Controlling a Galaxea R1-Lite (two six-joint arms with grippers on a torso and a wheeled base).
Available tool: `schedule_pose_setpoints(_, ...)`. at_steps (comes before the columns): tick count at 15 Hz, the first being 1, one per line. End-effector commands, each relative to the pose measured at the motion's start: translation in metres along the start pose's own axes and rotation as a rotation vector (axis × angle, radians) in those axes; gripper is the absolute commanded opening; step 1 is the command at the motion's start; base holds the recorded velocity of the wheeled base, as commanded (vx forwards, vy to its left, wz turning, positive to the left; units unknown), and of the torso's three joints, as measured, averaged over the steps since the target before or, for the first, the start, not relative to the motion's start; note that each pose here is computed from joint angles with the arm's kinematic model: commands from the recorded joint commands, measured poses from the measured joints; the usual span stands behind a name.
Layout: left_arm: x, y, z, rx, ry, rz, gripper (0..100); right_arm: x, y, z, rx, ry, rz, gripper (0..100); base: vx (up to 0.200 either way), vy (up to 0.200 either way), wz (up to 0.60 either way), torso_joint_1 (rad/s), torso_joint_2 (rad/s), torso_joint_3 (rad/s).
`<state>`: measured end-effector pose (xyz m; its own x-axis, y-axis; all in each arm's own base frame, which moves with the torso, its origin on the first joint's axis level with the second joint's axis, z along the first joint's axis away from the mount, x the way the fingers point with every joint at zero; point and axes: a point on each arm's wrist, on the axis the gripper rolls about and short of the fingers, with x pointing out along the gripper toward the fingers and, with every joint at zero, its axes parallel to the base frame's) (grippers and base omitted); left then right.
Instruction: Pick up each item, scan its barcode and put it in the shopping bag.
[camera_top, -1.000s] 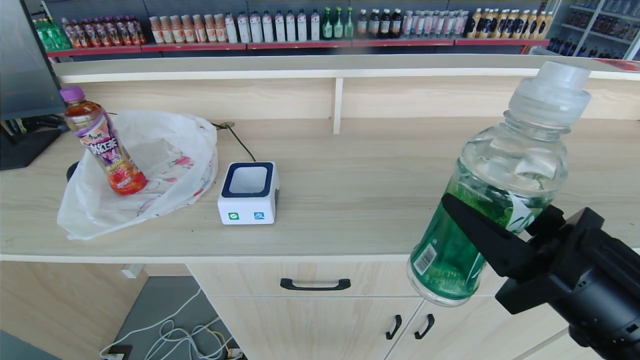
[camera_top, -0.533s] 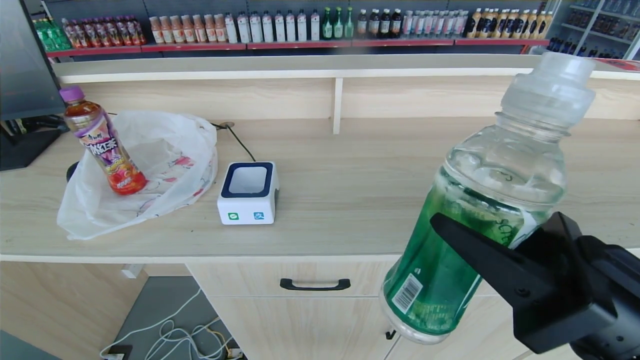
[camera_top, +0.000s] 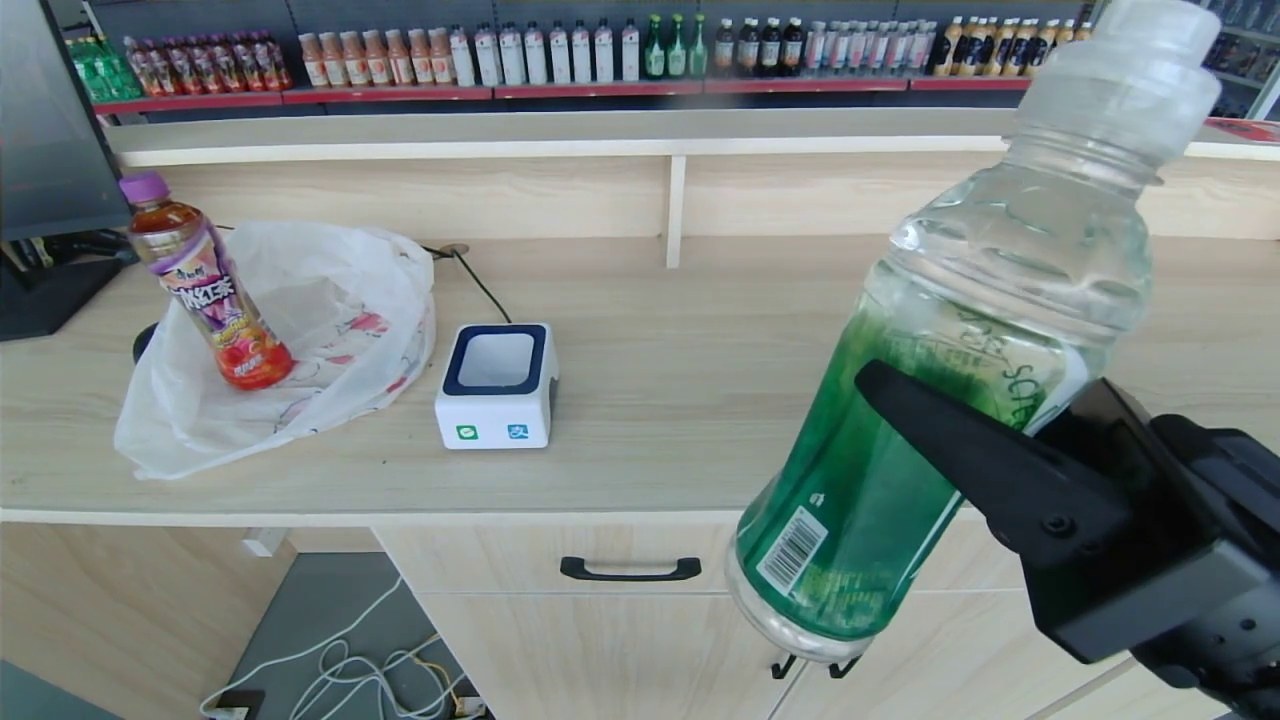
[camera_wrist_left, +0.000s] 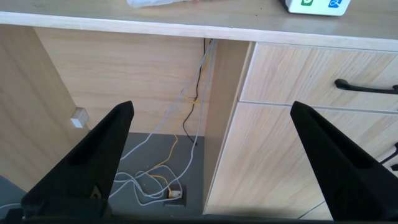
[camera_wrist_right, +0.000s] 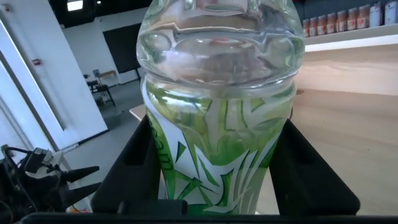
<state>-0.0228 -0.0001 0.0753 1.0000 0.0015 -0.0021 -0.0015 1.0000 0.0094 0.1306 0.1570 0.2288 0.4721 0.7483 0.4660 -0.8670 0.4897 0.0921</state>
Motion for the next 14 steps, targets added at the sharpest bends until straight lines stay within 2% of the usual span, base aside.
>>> schedule_pose_setpoints(1, 0.000, 0.000, 0.000, 0.000, -0.001, 0.000, 100, 0.003, 0.000, 0.000, -0.001, -0.006, 0.002, 0, 0.000, 0.000, 0.00, 0.000, 0.00, 0.000)
schedule_pose_setpoints(14, 0.000, 0.000, 0.000, 0.000, -0.001, 0.000, 100, 0.004, 0.005, 0.024, 0.070, -0.105, 0.028, 0, 0.000, 0.000, 0.00, 0.000, 0.00, 0.000)
